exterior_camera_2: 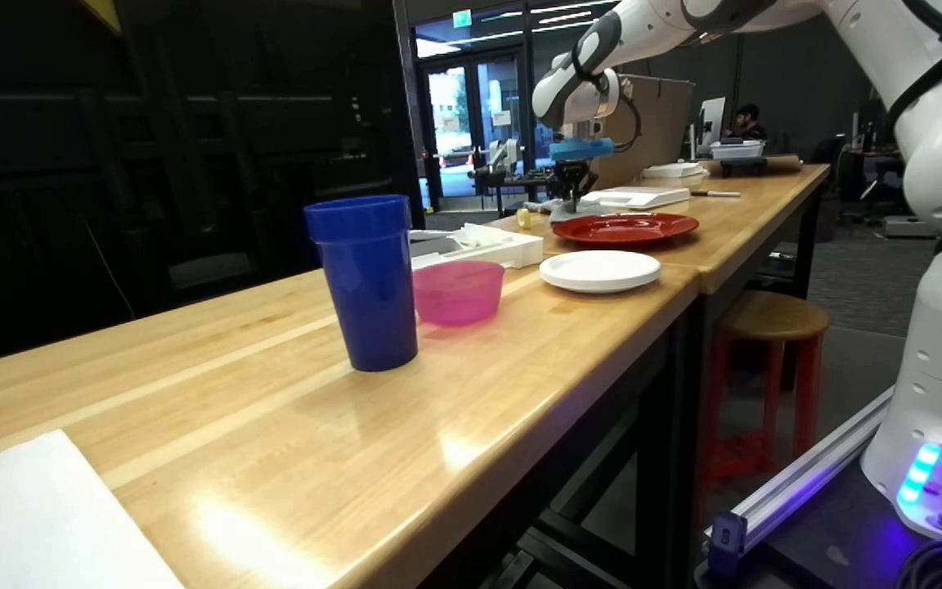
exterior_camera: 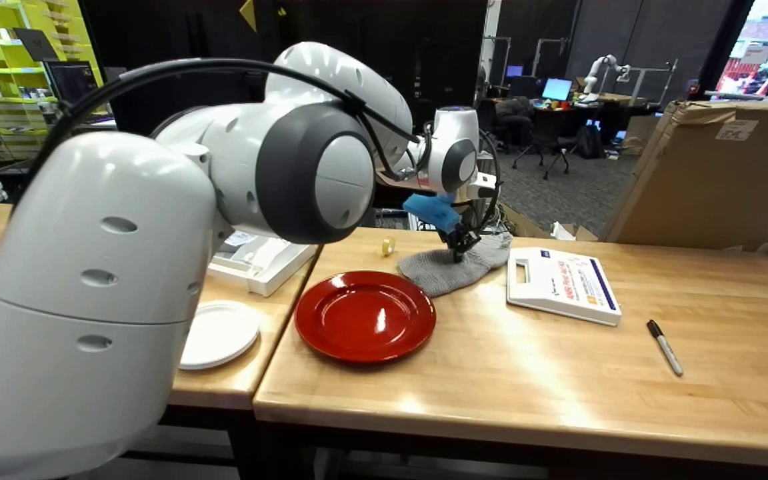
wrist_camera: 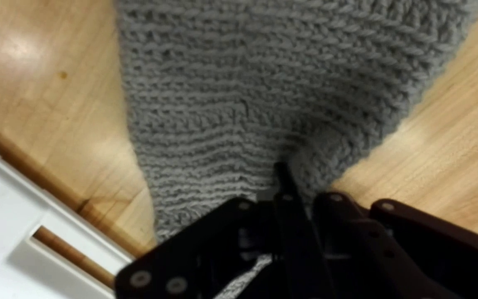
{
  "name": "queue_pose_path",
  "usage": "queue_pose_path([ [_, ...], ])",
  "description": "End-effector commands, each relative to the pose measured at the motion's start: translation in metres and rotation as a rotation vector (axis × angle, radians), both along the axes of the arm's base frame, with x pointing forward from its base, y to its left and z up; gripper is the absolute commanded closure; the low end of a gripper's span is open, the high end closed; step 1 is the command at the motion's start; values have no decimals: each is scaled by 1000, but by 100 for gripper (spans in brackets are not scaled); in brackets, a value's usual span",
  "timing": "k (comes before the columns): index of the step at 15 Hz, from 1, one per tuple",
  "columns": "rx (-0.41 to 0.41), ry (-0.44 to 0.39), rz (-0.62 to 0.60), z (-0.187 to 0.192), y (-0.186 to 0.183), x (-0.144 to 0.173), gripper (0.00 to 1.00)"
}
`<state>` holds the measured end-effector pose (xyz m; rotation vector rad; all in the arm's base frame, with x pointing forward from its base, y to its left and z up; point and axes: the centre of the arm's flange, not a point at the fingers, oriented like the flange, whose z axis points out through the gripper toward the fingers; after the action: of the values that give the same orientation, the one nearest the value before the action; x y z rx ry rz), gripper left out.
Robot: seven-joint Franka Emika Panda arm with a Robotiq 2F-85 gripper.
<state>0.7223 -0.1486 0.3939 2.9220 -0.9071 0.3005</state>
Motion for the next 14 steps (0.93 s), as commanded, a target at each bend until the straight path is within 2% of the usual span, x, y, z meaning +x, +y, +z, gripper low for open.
queue_pose_path([
  [1, 29, 3, 10, 13, -2, 1, 100],
  [8, 50, -53, 52, 42, 3, -8, 99],
  [14, 32, -121, 102, 77, 11, -20, 99],
])
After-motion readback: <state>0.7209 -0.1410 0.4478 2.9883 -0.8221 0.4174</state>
